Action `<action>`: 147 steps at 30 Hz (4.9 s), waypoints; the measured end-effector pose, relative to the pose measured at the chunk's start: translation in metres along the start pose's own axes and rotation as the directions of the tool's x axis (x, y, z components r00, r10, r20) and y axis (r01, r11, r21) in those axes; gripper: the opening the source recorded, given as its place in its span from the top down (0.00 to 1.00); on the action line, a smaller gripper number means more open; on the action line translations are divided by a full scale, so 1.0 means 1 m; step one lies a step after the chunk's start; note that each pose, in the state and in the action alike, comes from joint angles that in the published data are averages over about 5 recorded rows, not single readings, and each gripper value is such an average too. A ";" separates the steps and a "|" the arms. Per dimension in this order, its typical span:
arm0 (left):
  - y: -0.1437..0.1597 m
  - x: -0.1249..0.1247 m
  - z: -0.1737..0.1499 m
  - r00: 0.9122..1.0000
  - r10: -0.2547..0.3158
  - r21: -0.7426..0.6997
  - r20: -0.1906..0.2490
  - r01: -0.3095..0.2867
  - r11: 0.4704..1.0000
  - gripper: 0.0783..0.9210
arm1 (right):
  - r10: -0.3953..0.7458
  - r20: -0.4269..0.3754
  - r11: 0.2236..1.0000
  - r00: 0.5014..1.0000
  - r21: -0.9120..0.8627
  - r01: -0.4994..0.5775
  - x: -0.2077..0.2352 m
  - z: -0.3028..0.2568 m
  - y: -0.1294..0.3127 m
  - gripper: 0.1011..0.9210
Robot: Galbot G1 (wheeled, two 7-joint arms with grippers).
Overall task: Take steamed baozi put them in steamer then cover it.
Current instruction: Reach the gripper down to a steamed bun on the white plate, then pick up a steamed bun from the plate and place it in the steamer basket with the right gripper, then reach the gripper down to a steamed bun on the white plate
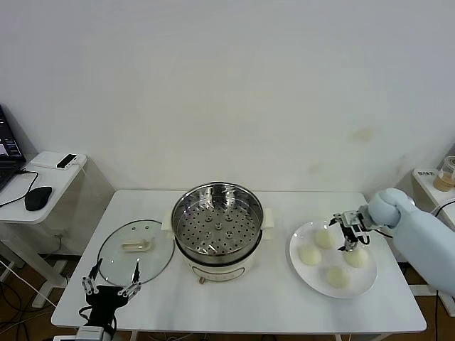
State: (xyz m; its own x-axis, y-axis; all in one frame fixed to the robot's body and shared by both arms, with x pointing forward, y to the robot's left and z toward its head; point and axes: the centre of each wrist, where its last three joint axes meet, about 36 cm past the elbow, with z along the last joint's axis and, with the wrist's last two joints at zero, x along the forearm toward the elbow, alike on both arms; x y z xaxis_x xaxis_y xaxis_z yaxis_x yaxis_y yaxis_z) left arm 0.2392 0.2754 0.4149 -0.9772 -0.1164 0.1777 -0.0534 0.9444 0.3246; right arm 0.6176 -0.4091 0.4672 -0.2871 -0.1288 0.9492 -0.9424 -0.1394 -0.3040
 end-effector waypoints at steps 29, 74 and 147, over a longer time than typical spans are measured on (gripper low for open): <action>0.002 0.000 -0.005 1.000 -0.008 0.000 0.015 0.008 1.000 0.12 | -0.014 -0.039 1.000 0.999 -0.024 0.013 -0.032 -0.013 -0.012 0.44; 0.016 -0.008 0.007 0.999 0.020 -0.024 -0.027 -0.020 1.000 0.12 | 0.173 0.280 0.929 0.944 0.273 -0.251 0.159 -0.181 -0.129 0.43; 0.038 -0.023 -0.011 1.000 0.025 -0.019 0.007 -0.025 1.000 0.12 | 0.108 0.146 0.926 0.983 0.345 -0.153 0.169 -0.212 -0.104 0.12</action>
State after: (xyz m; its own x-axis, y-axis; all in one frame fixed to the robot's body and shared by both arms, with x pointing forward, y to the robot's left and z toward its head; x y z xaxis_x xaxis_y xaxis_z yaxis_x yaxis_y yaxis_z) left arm 0.2616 0.3106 0.4333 -0.9797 -0.0907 0.1788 -0.0254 0.9407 0.3382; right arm 0.6307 -0.2085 0.6762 -0.3594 -0.2851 0.8886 -0.7698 -0.4477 -0.4550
